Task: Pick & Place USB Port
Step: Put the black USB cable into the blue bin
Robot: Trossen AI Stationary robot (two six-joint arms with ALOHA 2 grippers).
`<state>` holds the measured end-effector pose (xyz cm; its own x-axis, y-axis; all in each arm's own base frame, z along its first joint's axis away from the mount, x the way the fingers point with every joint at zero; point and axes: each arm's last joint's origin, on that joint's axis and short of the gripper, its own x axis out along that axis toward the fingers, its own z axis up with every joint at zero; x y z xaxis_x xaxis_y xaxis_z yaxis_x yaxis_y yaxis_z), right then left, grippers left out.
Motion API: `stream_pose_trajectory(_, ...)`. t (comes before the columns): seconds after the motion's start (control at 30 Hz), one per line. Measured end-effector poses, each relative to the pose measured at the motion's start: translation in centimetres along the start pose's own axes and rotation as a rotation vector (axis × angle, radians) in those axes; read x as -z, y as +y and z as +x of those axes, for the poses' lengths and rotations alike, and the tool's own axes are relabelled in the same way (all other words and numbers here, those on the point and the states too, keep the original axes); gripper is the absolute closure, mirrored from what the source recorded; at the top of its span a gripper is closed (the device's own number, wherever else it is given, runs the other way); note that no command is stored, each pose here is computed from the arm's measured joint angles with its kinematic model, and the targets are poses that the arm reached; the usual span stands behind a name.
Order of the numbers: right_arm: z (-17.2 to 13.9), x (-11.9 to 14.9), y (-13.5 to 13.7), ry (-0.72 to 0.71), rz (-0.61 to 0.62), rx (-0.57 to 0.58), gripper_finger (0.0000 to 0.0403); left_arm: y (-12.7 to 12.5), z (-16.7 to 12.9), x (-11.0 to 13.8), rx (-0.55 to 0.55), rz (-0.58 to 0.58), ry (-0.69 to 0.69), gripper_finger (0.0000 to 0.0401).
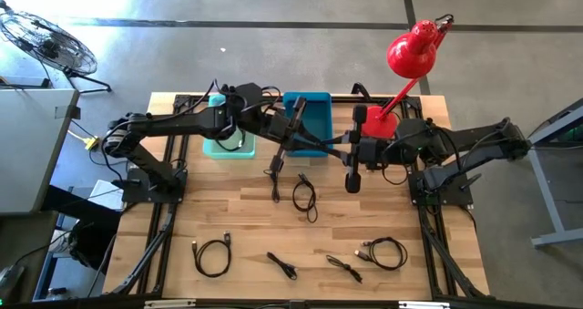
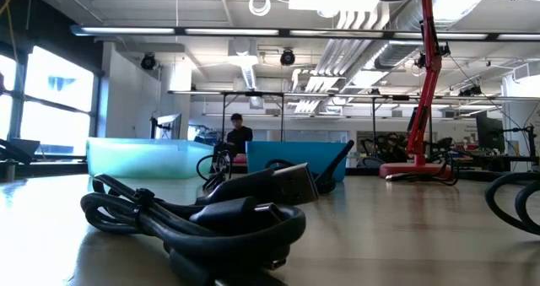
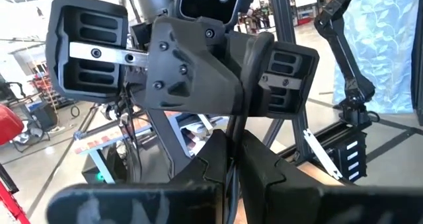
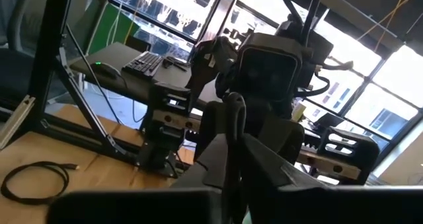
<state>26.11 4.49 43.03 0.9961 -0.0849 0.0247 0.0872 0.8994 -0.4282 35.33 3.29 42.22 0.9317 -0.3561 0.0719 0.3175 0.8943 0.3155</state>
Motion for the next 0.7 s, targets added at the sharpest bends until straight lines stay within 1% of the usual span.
stream_pose_trajectory(0.1, 0.0, 0.1, -0.1, 0.001, 0.020, -0.001, 0.0383, 0.0, 0.0, 0.0, -0.001, -0.001, 0.001, 0.0390)
stream_pose_trajectory(0.17, 0.0, 0.1, -0.1, 0.009, 0.025, -0.004, 0.0391, 0.0, 0.0, 0.1, 0.001, -0.003, 0.006, 0.0380)
stream_pose_trajectory(0.23, 0.0, 0.2, 0.0, 0.016, 0.023, -0.008, 0.0395, 0.0, 0.0, 0.1, 0.002, -0.006, 0.010, 0.0357)
stream_pose_trajectory(0.4, 0.0, 0.3, 0.0, 0.030, 0.041, -0.008, 0.0397, 0.0, 0.0, 0.3, -0.021, -0.014, 0.035, 0.0283)
stream_pose_trajectory(0.5, 0.0, 0.3, 0.0, 0.033, 0.045, 0.001, 0.0397, -0.1, -0.1, 0.5, -0.015, -0.027, 0.059, 0.0243)
stream_pose_trajectory(0.63, -0.7, 0.2, -0.4, 0.063, 0.046, 0.046, 0.0397, -0.1, -1.1, 0.7, -0.013, -0.053, 0.156, 0.0197)
stream_pose_trajectory(0.7, -1.5, 0.1, -0.9, 0.087, 0.055, 0.082, 0.0398, 0.0, -2.3, 0.8, -0.049, -0.078, 0.253, 0.0183)
